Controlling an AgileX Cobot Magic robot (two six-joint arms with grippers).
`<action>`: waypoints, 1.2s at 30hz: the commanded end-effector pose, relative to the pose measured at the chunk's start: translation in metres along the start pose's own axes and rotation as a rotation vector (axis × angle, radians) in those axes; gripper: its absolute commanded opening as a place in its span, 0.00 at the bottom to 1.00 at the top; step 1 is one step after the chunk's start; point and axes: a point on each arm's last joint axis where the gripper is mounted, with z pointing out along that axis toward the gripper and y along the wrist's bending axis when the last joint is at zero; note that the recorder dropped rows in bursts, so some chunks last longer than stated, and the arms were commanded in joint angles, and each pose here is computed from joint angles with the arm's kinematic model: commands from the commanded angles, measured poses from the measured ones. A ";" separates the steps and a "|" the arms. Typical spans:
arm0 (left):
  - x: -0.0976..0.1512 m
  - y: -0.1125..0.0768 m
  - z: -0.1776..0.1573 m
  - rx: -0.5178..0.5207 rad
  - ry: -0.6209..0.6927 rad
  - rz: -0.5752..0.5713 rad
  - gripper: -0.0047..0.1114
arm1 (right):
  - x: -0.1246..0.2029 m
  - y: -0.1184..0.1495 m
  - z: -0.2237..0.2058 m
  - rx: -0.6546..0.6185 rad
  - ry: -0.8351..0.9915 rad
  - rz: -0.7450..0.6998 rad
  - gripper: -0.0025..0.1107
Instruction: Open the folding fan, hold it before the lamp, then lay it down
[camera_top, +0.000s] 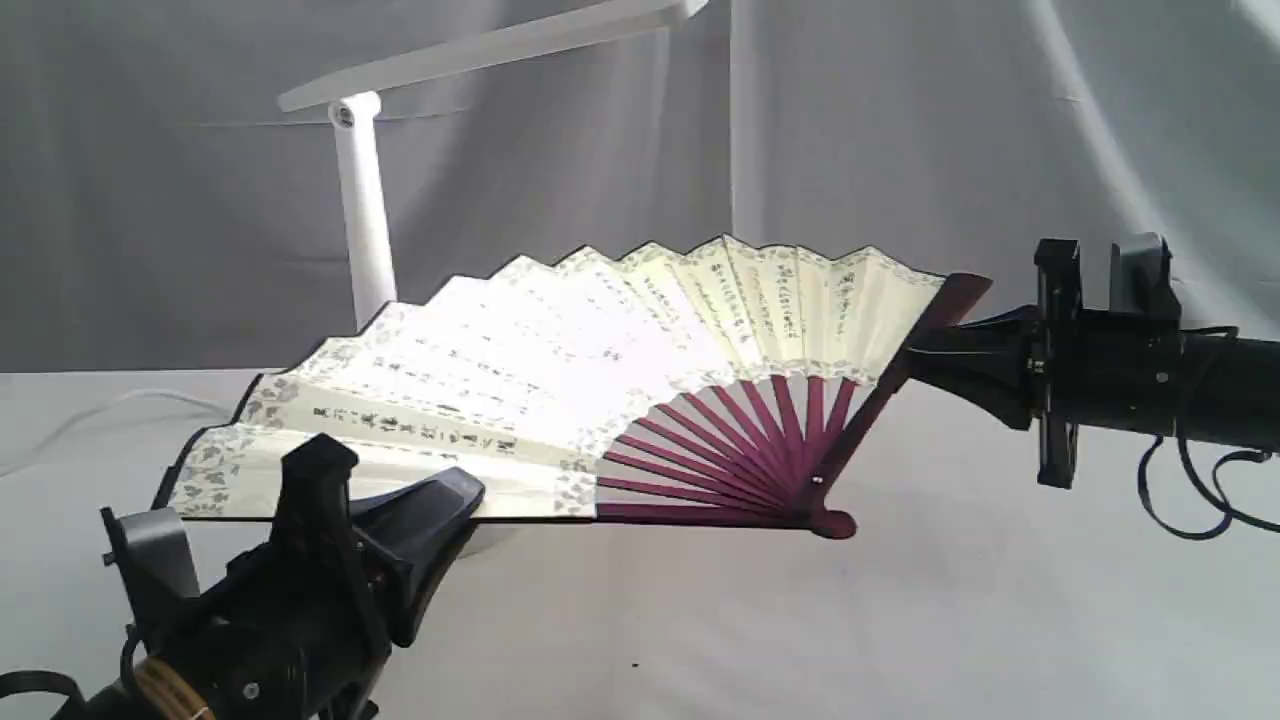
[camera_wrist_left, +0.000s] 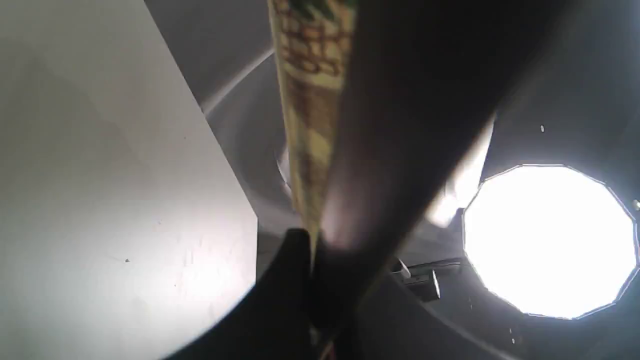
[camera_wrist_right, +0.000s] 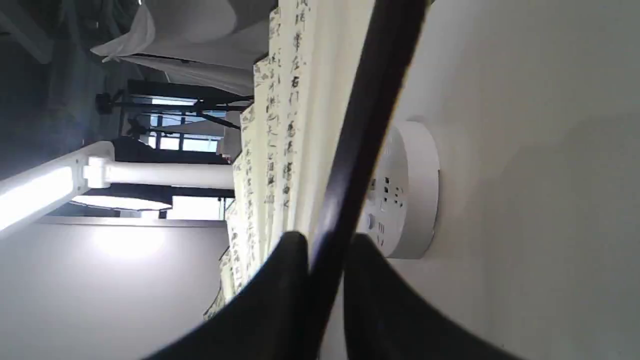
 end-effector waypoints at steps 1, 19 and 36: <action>0.006 -0.010 -0.003 0.064 -0.025 -0.012 0.04 | -0.008 -0.004 -0.007 0.048 -0.071 -0.026 0.02; 0.011 -0.010 -0.003 0.058 -0.057 0.002 0.04 | -0.015 0.000 -0.018 -0.025 -0.113 0.006 0.02; 0.013 -0.028 0.014 0.143 -0.039 -0.016 0.04 | -0.018 0.010 -0.018 -0.068 -0.094 -0.010 0.02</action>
